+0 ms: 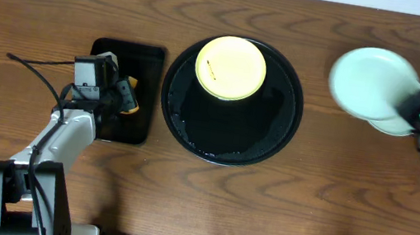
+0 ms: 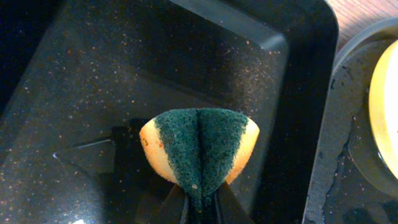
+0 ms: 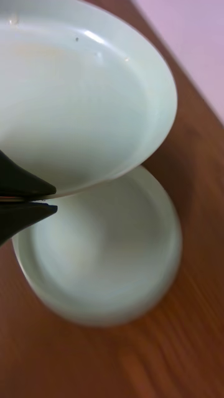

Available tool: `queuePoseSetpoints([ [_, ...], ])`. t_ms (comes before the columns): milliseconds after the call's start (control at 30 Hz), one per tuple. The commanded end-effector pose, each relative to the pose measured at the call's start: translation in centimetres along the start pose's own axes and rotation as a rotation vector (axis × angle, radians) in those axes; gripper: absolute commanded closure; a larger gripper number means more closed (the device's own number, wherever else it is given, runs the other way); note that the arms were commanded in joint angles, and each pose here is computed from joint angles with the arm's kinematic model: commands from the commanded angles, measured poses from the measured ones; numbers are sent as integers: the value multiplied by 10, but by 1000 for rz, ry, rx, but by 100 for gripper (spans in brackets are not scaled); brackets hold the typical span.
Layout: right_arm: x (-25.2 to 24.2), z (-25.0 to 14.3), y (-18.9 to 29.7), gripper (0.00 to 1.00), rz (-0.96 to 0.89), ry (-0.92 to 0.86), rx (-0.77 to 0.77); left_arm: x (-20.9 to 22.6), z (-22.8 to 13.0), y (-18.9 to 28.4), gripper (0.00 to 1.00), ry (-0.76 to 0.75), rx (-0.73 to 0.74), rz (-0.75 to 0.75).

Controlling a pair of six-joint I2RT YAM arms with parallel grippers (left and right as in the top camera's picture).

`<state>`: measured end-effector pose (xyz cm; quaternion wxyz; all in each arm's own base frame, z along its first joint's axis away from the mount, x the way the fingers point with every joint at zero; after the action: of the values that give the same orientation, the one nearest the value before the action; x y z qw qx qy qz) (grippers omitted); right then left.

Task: Clean dirty plates on tray and stack at the side
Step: 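Carry the plate right and stack it onto the first light-blue plate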

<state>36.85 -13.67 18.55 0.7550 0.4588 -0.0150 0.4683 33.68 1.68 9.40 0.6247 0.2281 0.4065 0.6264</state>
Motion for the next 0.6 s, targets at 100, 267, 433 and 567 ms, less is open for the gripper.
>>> queuePoseSetpoints([
  [100, -29, 22, -3, 90, -19, -70, -61, 1, 3, 1, 92, -8, -9, 7],
  [267, -32, 23, -7, 52, -16, -72, -62, 1, 3, 1, 92, -8, -9, 7],
  [433, -5, 6, -6, 39, 187, 62, 57, 1, 3, 1, 92, -8, -9, 7],
  [567, 28, -20, -6, 36, 321, 182, 155, 1, 2, 1, 92, -7, -6, 8],
])
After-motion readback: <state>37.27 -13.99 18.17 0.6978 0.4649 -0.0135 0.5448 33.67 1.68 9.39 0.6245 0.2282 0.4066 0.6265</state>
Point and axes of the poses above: each gripper's point midway between its finger pads, its own y axis back along the fingers, its own x axis along the line the jaws close on, z = x × y, the point moved 6 cm from there along y, back along the fingers, and after that the axes turned 11 degrees about -y, right-handed, at the moved point
